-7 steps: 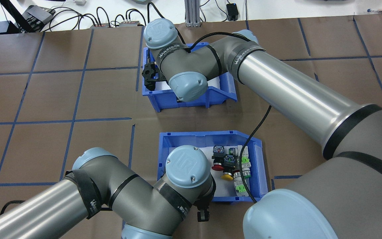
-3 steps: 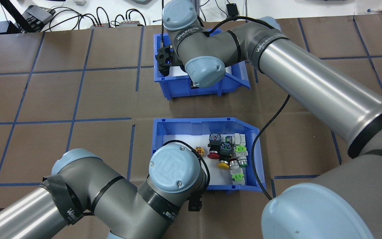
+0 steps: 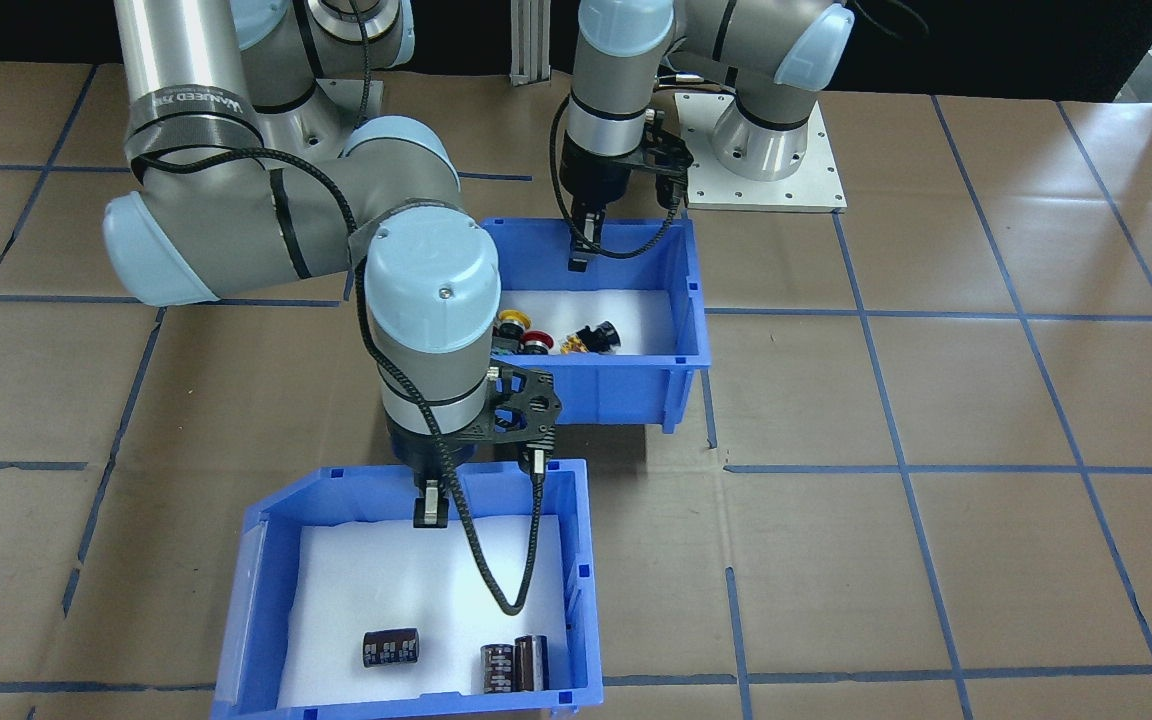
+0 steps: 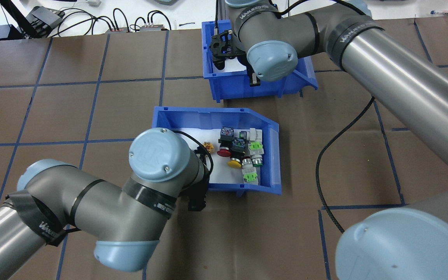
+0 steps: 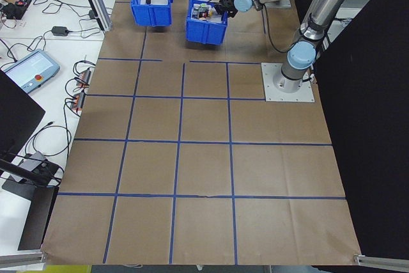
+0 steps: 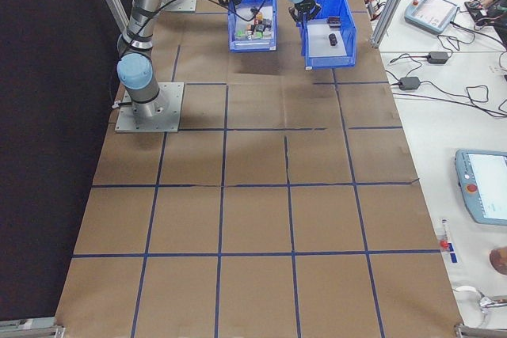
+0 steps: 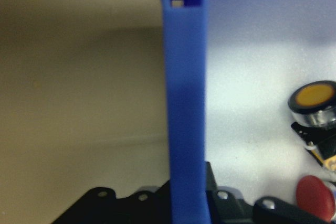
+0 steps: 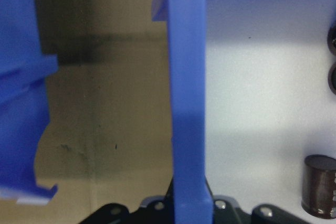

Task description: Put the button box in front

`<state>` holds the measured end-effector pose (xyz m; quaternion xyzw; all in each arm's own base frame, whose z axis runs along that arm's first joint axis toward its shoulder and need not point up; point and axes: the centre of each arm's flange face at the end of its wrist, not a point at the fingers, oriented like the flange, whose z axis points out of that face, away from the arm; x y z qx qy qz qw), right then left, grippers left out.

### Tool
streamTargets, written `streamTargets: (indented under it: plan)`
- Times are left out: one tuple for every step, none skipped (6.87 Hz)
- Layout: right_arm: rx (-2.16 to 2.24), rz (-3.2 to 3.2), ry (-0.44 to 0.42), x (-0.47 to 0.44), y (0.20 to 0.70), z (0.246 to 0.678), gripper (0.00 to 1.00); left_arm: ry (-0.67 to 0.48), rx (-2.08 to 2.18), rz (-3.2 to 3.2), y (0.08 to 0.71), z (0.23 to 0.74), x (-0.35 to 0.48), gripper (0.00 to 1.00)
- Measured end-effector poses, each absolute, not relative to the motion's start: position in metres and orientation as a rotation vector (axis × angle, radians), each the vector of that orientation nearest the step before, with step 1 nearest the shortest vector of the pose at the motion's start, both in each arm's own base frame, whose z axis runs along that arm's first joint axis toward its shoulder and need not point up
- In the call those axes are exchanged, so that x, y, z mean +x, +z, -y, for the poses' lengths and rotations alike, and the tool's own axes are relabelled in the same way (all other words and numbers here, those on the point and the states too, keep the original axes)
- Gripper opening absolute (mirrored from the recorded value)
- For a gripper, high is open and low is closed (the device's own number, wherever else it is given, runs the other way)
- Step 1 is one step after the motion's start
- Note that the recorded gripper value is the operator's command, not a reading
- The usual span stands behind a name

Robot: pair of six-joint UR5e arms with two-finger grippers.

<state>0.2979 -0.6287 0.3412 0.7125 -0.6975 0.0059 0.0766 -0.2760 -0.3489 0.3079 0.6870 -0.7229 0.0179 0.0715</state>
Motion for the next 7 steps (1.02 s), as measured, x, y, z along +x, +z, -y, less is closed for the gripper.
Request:
streamTargets:
  plan:
    - [2.130, 2.095, 0.015, 0.268, 0.357, 0.634, 0.02, 0.077, 2.083, 2.142, 0.315, 0.383, -0.249, 0.00]
    - [2.122, 2.104, 0.010, 0.234, 0.375, 0.638, 0.02, 0.097, 2.088, 2.126, 0.321, 0.421, -0.235, 0.00]
    - [2.114, 2.112, 0.003, 0.204, 0.392, 0.640, 0.02, 0.106, 2.091, 2.121, 0.321, 0.462, -0.233, 0.00]
    - [2.118, 2.115, -0.014, 0.173, 0.406, 0.639, 0.02, 0.115, 2.089, 2.116, 0.317, 0.511, -0.239, 0.00]
    - [2.127, 2.118, -0.035, 0.143, 0.418, 0.637, 0.02, 0.125, 2.080, 2.112, 0.310, 0.557, -0.248, 0.00]
    - [2.139, 2.119, -0.056, 0.115, 0.430, 0.633, 0.02, 0.133, 2.073, 2.110, 0.302, 0.592, -0.257, 0.00]
    - [2.155, 2.118, -0.076, 0.093, 0.439, 0.628, 0.02, 0.140, 2.067, 2.107, 0.295, 0.616, -0.262, 0.00]
